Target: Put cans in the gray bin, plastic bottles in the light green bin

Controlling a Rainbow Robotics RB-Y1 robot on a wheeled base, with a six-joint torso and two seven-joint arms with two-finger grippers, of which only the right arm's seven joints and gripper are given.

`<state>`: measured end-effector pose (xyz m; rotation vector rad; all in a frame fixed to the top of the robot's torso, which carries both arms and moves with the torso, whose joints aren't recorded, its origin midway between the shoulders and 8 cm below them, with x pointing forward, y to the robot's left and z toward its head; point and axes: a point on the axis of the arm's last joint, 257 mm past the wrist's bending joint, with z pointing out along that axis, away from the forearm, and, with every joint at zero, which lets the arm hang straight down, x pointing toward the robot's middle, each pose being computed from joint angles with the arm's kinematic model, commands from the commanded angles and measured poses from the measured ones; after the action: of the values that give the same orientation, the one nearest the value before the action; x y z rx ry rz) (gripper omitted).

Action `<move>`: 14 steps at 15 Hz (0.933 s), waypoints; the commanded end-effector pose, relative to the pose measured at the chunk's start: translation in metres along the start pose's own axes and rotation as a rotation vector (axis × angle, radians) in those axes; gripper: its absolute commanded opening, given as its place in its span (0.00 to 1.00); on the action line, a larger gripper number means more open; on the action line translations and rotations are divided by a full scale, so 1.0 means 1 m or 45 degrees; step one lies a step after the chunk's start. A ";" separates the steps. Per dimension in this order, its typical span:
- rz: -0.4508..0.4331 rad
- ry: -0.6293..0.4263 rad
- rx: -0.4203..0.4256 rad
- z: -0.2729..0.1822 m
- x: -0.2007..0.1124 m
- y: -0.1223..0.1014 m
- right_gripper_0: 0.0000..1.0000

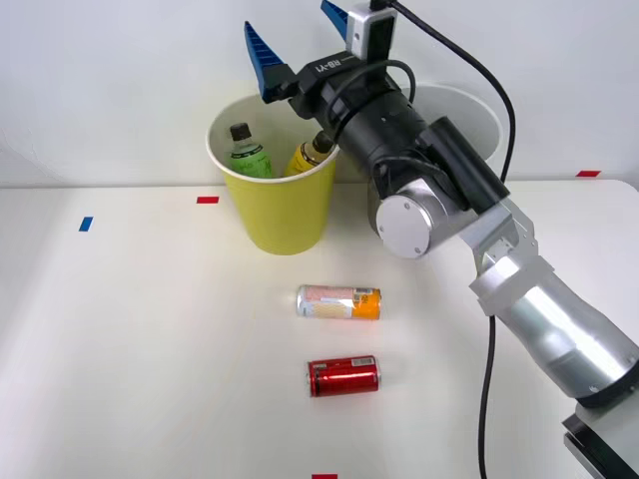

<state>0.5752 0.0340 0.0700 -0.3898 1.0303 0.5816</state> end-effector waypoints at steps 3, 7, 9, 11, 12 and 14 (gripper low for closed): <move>0.022 -0.056 0.064 -0.073 -0.018 -0.011 1.00; 0.039 -0.053 0.150 -0.136 -0.023 -0.022 1.00; 0.041 -0.022 0.224 -0.175 -0.021 -0.034 1.00; 0.036 0.015 0.317 -0.219 -0.018 -0.045 1.00; 0.026 0.025 0.371 -0.239 -0.016 -0.053 1.00; 0.005 0.042 0.463 -0.271 -0.009 -0.065 1.00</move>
<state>0.4342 -0.1540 -0.0438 -0.1024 1.1527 0.4250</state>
